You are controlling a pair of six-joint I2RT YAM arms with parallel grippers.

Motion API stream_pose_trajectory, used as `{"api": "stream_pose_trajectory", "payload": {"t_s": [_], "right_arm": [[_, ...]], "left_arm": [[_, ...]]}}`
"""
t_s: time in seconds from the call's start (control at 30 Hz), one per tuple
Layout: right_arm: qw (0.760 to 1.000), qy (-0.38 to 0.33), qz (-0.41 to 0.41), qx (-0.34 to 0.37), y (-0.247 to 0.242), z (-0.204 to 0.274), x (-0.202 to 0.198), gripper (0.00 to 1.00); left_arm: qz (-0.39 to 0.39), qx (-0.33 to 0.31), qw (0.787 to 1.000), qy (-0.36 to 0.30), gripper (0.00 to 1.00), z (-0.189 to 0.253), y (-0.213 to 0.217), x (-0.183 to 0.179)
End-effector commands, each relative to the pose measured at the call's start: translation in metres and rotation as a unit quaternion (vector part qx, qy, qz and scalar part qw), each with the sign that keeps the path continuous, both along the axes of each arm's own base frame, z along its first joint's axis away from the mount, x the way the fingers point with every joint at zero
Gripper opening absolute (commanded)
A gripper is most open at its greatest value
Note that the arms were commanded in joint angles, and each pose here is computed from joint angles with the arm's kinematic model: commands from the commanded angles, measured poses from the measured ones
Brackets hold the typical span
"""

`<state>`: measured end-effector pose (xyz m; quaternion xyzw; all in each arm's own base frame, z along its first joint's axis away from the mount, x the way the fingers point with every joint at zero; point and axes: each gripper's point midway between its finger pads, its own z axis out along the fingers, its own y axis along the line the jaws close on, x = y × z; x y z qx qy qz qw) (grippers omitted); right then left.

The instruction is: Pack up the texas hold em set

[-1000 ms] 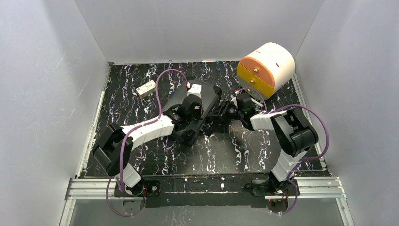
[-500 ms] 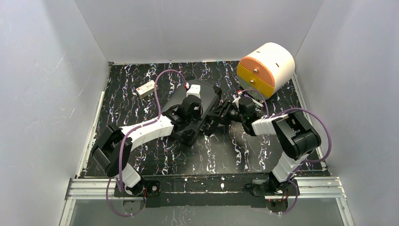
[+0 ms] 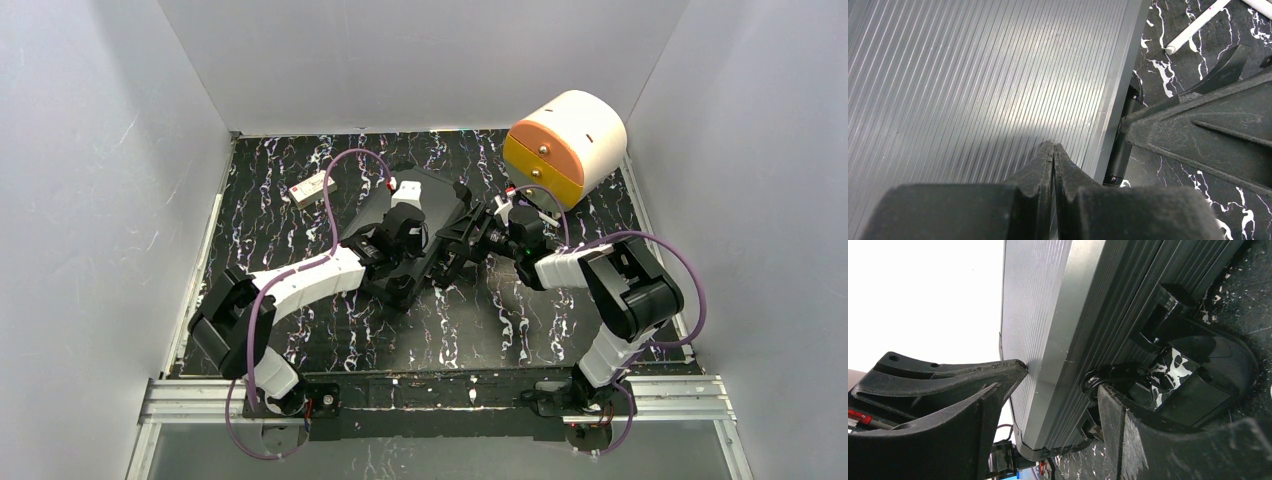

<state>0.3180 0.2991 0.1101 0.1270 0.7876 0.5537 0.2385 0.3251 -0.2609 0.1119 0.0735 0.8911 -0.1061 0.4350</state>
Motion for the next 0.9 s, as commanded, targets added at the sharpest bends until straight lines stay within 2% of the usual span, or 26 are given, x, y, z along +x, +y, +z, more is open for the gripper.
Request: {"api": "stream_pose_trajectory", "payload": {"t_s": [0.0,0.3,0.43,0.53,0.67,0.87], "right_arm": [[0.999,-0.035,-0.002,0.004,0.002,0.019,0.005,0.78],[1.0,-0.002,0.003,-0.006,0.007,0.012,0.009,0.83],[1.0,-0.004,0.018,0.006,0.015,0.021,0.011,0.83],[1.0,0.013,0.019,-0.01,0.019,0.019,0.014,0.82],[0.995,0.074,0.011,-0.071,0.019,-0.003,0.015,0.74],[0.991,0.09,0.006,-0.101,0.023,-0.007,0.015,0.61]], "left_arm": [[0.015,0.148,0.981,0.122,0.01,-0.073,0.068,-0.049],[0.016,0.147,0.982,0.118,0.01,-0.07,0.068,-0.047],[0.024,0.152,0.981,0.121,0.01,-0.071,0.072,-0.048],[0.029,0.149,0.98,0.127,0.0,-0.074,0.074,-0.052],[0.031,0.146,0.98,0.132,0.0,-0.078,0.076,-0.056],[0.03,0.142,0.981,0.132,0.0,-0.08,0.077,-0.059]]}}
